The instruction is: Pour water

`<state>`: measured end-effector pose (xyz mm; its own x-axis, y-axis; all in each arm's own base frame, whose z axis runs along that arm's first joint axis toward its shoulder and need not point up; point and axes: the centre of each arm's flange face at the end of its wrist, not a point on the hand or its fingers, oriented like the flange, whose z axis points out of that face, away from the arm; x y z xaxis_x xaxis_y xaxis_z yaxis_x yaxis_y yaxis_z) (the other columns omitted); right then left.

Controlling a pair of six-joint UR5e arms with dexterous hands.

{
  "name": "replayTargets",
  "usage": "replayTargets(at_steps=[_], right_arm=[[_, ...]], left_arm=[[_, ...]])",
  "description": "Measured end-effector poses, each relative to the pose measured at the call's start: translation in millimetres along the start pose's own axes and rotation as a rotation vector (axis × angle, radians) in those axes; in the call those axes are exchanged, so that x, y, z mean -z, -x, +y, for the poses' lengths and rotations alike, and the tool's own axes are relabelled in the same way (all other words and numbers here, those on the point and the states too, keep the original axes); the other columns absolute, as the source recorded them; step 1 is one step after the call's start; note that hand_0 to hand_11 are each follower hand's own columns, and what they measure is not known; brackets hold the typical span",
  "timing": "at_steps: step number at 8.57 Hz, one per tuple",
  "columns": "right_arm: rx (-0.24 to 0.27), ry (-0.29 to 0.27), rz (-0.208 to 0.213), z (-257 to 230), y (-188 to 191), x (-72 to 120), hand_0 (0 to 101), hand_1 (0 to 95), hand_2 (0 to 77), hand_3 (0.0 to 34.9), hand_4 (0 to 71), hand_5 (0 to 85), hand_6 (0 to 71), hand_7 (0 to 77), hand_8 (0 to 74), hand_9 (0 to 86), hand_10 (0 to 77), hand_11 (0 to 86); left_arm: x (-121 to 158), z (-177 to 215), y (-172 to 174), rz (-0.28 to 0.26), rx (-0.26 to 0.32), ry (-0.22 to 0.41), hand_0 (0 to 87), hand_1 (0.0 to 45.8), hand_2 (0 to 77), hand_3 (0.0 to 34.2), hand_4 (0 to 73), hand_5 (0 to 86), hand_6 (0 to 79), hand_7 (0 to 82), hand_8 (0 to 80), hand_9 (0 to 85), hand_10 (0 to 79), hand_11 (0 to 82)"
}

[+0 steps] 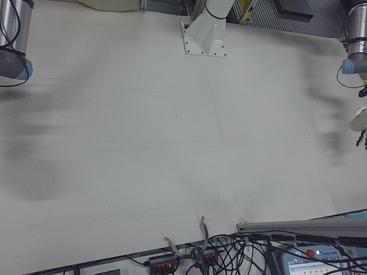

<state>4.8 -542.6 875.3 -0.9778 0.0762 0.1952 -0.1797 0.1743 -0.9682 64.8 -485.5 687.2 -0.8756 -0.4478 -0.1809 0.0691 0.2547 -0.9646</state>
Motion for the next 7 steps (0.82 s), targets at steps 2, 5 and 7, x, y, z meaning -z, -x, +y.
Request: replayTargets(at_steps=[2, 5, 7], right_arm=[[-0.001, 0.000, -0.006, -1, -2, -0.2, 46, 31.6, 53.5, 11.1, 14.2, 18.5, 12.5, 19.1, 0.5, 14.2, 0.5, 16.9], [-0.013, 0.039, -0.016, 16, 4, -10.0, 40, 31.6, 53.5, 11.0, 1.6, 0.5, 1.6, 1.6, 0.0, 0.5, 0.0, 1.1], [-0.020, 0.068, -0.022, 32, 6, -21.0, 40, 32.7, 54.0, 11.0, 2.7, 0.5, 1.1, 1.6, 0.0, 0.5, 0.0, 1.1]], left_arm=[[14, -31, 1, 0.072, -0.035, -0.023, 68.1, 24.5, 38.7, 8.6, 27.3, 57.8, 9.3, 10.9, 1.1, 1.1, 3.8, 8.7], [33, -82, 20, 0.080, -0.107, -0.048, 68.1, 24.5, 38.7, 8.6, 27.3, 57.3, 8.7, 12.5, 1.1, 1.1, 3.8, 8.7], [37, -100, 37, 0.066, -0.112, -0.074, 68.0, 24.5, 38.7, 8.5, 27.3, 57.8, 8.7, 12.5, 1.1, 1.1, 3.8, 8.7]])
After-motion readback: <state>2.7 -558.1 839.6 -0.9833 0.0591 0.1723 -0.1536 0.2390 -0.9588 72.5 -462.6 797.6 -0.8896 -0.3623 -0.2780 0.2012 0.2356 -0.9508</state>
